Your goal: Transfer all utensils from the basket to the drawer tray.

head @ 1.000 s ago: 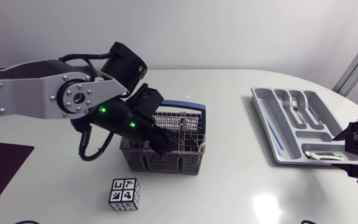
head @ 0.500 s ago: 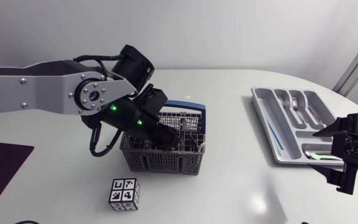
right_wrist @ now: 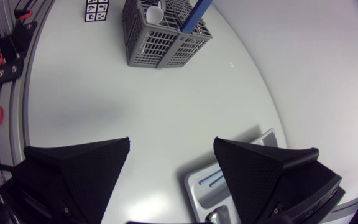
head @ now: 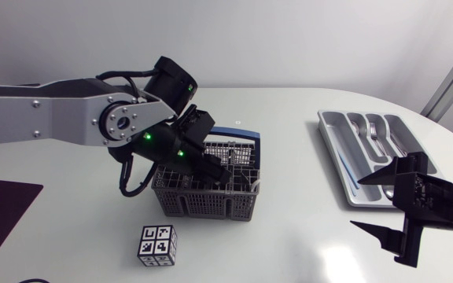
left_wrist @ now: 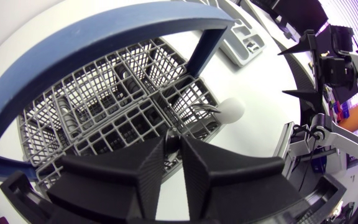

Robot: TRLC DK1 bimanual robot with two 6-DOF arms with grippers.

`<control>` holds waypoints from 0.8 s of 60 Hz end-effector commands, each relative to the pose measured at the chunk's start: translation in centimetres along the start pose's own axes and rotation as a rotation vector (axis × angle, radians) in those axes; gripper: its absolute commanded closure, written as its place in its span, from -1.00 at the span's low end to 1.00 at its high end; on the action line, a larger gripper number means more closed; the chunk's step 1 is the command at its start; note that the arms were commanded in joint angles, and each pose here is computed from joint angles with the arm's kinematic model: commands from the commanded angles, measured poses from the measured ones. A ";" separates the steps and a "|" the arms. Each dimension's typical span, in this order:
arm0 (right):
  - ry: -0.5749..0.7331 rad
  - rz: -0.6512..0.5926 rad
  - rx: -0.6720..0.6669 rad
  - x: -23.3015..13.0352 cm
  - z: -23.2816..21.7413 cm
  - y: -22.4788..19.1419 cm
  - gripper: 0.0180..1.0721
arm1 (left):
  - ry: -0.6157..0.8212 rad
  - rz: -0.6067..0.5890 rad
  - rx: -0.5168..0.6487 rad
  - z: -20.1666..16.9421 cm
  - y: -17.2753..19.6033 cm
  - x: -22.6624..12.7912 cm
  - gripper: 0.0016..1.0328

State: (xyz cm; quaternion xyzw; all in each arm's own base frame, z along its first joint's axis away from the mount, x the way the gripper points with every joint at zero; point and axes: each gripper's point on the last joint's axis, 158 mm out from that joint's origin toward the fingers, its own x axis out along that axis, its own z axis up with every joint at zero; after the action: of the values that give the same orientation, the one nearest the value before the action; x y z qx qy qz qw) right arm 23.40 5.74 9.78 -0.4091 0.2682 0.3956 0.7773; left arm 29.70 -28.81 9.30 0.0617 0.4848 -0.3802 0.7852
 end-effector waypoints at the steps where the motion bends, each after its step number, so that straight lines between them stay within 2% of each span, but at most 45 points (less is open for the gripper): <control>1: -0.017 0.025 0.076 0.0 1.3 -0.1 -0.84 | -0.006 0.010 -0.020 0.4 0.4 0.1 0.91; 12: -0.034 0.083 0.143 0.6 3.1 0.9 -0.84 | -0.054 0.004 -0.032 1.2 0.3 -1.6 0.93; 32: -0.052 0.108 0.156 0.6 5.3 1.2 -0.84 | -0.104 -0.134 -0.054 2.5 -2.6 -5.1 0.93; 48: -0.115 0.144 0.171 -0.5 9.2 1.3 -0.84 | -0.198 -0.178 -0.026 4.2 -4.9 -11.5 0.93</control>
State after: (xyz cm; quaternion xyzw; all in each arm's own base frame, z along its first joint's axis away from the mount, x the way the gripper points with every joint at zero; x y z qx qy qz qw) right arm 22.87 12.84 13.00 -0.3155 0.2864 0.4447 0.7878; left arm 27.13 -28.06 17.82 -0.0114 0.4491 -0.4339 0.7810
